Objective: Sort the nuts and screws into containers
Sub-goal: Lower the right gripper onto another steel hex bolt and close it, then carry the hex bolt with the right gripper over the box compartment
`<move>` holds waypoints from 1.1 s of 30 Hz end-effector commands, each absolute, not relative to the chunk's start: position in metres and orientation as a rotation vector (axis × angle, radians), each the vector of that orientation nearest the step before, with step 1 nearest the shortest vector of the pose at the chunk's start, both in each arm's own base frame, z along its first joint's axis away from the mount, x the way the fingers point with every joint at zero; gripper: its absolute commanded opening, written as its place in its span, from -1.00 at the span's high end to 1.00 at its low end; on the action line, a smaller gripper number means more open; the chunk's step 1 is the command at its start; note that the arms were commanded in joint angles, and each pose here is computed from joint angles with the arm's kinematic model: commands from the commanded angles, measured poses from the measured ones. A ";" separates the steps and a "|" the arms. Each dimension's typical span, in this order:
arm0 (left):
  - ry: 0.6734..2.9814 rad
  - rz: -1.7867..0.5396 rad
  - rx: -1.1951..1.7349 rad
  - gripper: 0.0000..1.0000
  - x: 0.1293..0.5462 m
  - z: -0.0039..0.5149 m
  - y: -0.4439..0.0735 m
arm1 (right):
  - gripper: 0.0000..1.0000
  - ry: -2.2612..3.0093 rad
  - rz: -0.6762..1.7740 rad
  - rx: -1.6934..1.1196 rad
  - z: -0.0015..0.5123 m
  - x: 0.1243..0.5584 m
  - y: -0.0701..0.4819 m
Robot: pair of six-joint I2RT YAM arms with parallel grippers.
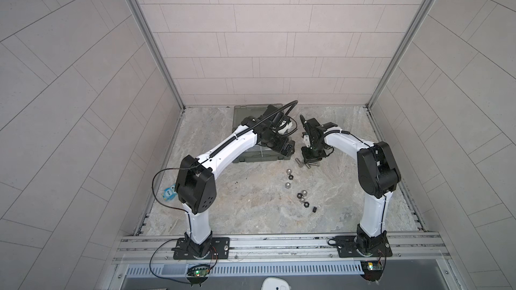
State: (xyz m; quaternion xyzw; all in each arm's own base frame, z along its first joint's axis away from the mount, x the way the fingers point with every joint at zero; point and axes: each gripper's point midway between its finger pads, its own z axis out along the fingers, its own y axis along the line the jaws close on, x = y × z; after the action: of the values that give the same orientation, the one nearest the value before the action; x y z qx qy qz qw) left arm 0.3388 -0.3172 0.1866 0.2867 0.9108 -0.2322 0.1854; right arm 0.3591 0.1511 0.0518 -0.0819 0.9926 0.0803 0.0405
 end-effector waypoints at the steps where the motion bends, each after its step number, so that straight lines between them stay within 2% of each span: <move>1: 2.556 -0.627 0.815 -1.00 0.340 0.188 -0.315 | 0.42 3.082 0.255 -0.239 0.040 0.356 0.151; 12: 2.558 -0.575 0.848 -1.00 0.341 0.184 -0.306 | 0.43 3.127 0.268 -0.222 0.025 0.356 0.154; 16: 2.562 -0.579 0.829 -1.00 0.344 0.185 -0.300 | 0.67 3.137 0.266 -0.216 0.024 0.356 0.156; 18: 2.567 -0.594 0.809 -1.00 0.347 0.186 -0.296 | 0.72 3.135 0.258 -0.212 0.026 0.357 0.155; 25: 2.572 -0.626 0.717 -1.00 0.360 0.191 -0.276 | 0.83 3.106 0.273 -0.182 0.042 0.361 0.157; 33: 2.571 -0.624 0.657 -1.00 0.365 0.195 -0.263 | 0.84 3.038 0.324 -0.164 0.077 0.376 0.165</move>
State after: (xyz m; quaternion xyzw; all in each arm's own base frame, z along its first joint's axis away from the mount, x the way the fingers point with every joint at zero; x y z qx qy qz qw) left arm 0.3717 -0.2631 0.1801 0.2349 0.9283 -0.2131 0.1943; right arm 0.3730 0.1626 0.0493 -0.0577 0.9935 0.0954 0.0224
